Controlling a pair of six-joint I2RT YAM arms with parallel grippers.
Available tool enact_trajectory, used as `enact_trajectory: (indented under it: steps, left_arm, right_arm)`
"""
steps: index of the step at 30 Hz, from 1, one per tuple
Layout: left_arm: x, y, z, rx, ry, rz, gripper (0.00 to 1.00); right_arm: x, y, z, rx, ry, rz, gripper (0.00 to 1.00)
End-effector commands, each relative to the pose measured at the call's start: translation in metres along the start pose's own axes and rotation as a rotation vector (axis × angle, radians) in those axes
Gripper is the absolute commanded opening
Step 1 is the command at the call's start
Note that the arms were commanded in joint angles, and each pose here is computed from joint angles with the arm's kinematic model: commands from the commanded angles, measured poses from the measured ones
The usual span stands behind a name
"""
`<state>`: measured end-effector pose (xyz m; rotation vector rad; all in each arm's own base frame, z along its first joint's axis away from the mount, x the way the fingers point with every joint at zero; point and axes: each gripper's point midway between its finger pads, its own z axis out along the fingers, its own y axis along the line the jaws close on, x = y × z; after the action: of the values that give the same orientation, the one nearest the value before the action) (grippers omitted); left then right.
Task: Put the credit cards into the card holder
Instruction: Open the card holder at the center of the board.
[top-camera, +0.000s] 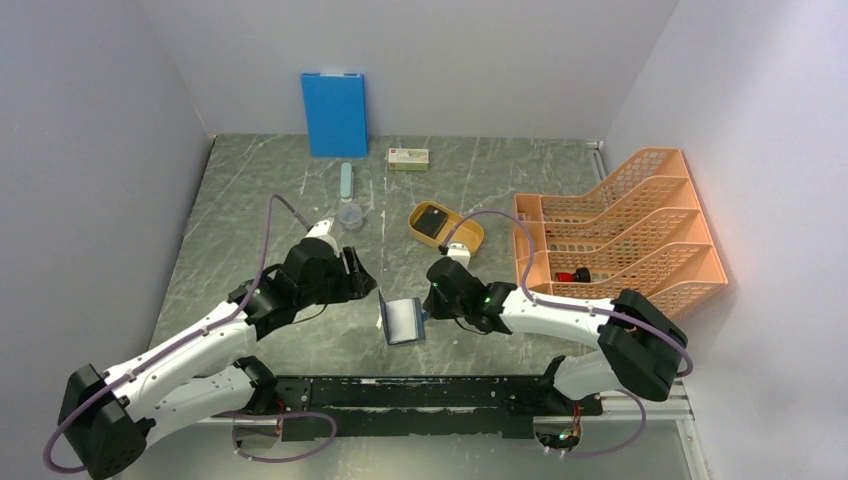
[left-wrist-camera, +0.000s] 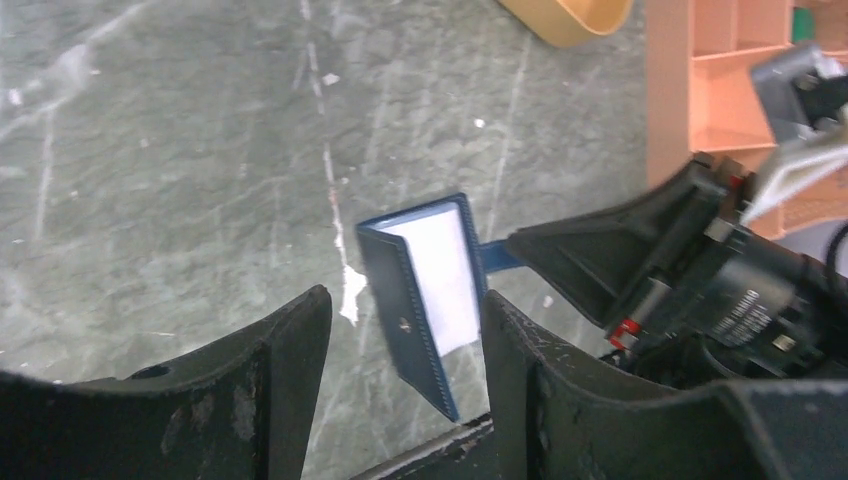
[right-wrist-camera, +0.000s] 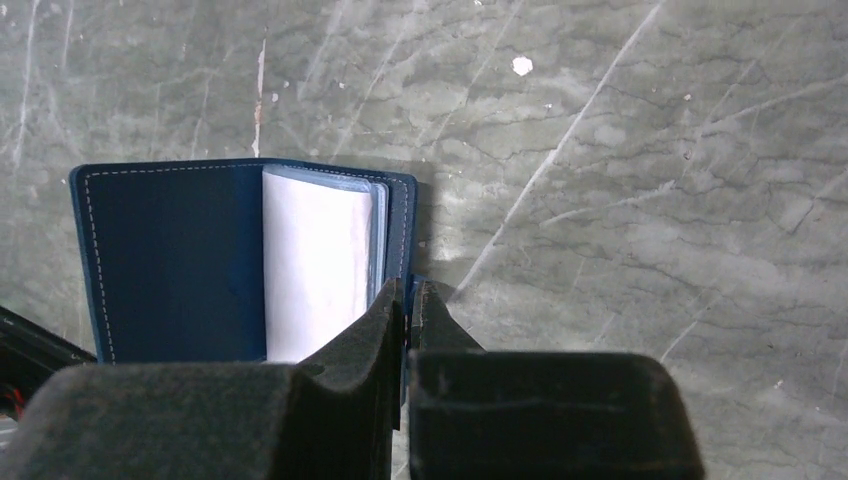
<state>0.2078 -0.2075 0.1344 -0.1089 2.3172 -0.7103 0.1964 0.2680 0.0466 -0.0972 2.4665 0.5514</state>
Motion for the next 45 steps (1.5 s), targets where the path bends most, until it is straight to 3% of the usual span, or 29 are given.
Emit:
enact_trajectory:
  steps: [1, 9, 18, 29, 45]
  left_arm:
    - [-0.006, -0.045, -0.011, 0.176, 0.022, 0.030, 0.61]
    - [0.019, -0.088, 0.005, 0.302, 0.102, 0.054, 0.57]
    - [0.041, -0.081, 0.031, 0.256, 0.151, 0.060, 0.55]
    - [0.059, -0.016, 0.046, -0.033, 0.174, 0.074, 0.41]
    - [0.072, 0.041, 0.031, -0.209, 0.155, 0.080, 0.33]
  right_arm:
    - [-0.009, 0.006, 0.001, -0.007, -0.013, -0.004, 0.00]
    - [-0.011, 0.012, 0.001, -0.024, -0.014, 0.003, 0.00]
    - [-0.013, 0.016, -0.003, -0.039, -0.018, 0.006, 0.00]
    - [-0.020, 0.026, -0.015, -0.086, -0.044, 0.021, 0.00]
    - [-0.030, 0.040, -0.037, -0.158, -0.091, 0.038, 0.00]
